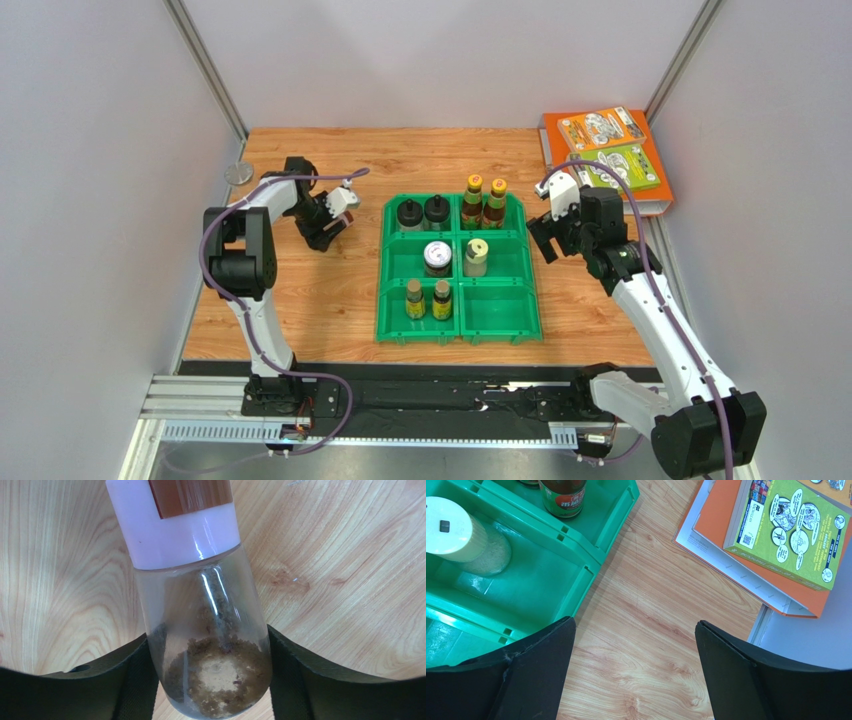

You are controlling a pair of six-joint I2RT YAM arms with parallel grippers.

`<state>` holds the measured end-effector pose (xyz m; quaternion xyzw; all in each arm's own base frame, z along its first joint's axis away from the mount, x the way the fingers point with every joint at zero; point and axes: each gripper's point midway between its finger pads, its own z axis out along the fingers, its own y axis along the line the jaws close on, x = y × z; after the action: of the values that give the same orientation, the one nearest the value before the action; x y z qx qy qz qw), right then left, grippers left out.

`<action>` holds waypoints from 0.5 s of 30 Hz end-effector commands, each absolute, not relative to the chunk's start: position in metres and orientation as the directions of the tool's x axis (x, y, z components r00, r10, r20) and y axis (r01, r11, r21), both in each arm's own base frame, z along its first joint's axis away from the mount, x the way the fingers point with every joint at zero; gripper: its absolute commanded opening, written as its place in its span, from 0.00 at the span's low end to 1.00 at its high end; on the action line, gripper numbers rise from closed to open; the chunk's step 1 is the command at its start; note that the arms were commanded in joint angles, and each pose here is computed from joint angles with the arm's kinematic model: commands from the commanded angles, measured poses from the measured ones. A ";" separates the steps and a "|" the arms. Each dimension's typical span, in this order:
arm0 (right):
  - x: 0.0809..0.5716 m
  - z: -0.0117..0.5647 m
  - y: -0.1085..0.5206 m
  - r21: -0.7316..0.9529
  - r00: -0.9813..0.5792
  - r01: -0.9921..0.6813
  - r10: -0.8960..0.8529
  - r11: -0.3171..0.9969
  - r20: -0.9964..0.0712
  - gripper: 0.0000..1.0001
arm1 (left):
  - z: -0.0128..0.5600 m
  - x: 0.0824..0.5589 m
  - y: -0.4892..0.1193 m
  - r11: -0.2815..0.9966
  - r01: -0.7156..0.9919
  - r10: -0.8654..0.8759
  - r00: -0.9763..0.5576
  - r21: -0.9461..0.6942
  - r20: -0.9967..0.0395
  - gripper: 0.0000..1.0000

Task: Organize the condiment bottles
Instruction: Pick up the bottle from the center of the board.

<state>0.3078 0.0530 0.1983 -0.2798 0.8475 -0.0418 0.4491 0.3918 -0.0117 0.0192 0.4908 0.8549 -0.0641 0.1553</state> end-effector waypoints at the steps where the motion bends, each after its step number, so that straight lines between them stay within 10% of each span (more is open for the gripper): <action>1: 0.313 0.226 0.060 -0.325 -0.374 -0.426 -0.491 0.845 -0.787 0.93 | 0.021 0.402 -0.008 0.516 0.854 0.821 -0.470 0.069 -0.325 0.54; 8: 0.312 0.224 0.063 -0.314 -0.376 -0.439 -0.490 0.842 -0.787 0.93 | 0.029 0.403 -0.013 0.512 0.856 0.813 -0.457 0.070 -0.360 0.02; 15: 0.302 0.234 0.085 -0.238 -0.344 -0.535 -0.467 0.810 -0.815 0.93 | 0.062 0.403 -0.038 0.456 0.883 0.811 -0.361 0.111 -0.460 0.00</action>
<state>0.3043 0.0629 0.1993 -0.2910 0.8451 -0.0146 0.4482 0.3940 -0.0148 0.0213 0.4881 0.8544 -0.0690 0.1643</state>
